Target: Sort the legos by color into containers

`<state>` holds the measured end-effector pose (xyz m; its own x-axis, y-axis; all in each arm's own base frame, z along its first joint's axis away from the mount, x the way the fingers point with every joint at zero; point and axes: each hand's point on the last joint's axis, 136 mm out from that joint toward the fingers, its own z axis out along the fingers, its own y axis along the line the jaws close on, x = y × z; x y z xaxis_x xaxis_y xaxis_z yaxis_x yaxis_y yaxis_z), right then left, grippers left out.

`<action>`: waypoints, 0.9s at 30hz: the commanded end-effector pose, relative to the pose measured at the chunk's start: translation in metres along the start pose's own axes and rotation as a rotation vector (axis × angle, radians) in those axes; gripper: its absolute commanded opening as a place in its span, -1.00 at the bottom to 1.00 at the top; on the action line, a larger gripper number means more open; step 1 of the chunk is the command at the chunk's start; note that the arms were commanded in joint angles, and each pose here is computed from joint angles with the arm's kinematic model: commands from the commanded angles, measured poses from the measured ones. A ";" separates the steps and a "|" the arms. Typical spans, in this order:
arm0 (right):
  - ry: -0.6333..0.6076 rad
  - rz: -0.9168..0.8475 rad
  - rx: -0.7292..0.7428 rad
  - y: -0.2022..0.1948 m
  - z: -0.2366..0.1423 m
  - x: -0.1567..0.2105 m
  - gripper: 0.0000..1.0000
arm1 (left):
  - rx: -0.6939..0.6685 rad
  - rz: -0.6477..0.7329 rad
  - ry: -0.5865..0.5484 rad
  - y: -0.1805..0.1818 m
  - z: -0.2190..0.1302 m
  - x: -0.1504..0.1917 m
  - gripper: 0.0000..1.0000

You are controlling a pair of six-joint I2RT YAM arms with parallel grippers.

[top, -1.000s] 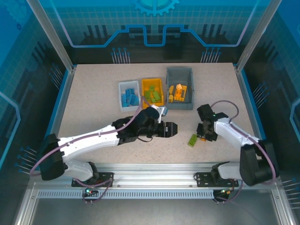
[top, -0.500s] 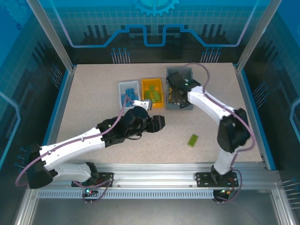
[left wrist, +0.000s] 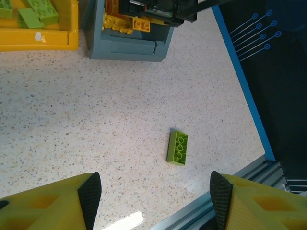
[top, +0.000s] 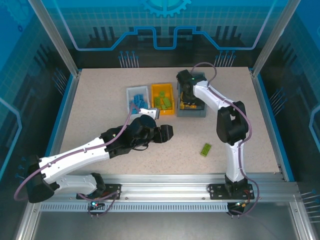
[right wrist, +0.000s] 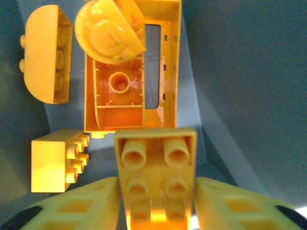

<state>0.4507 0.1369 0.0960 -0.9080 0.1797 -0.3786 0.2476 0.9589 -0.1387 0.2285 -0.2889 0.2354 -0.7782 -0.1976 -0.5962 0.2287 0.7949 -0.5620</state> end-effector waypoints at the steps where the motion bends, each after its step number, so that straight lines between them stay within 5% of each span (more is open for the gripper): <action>1: -0.001 0.001 0.000 -0.002 -0.010 -0.004 0.10 | -0.051 0.035 0.002 0.014 -0.004 0.002 0.40; 13: -0.209 -0.001 -0.119 -0.012 -0.107 0.003 0.19 | -0.121 0.060 0.088 0.040 0.000 0.009 0.51; 18: -0.128 0.073 -0.175 -0.049 -0.109 0.083 0.22 | -0.065 0.103 0.143 0.032 0.009 0.021 0.50; 23: 0.046 0.195 -0.204 -0.091 -0.084 0.188 0.45 | 0.095 0.211 0.250 0.000 0.024 0.047 0.50; 27: 0.107 0.259 -0.265 -0.100 -0.064 0.231 0.51 | 0.173 0.278 0.308 -0.021 0.035 0.073 0.49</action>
<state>0.2063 0.0836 0.0902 -0.8834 0.3337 -0.3290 0.3261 0.9420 0.0798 0.2054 -0.3166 0.1882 -0.8318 0.1125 -0.5435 0.4212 0.7657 -0.4861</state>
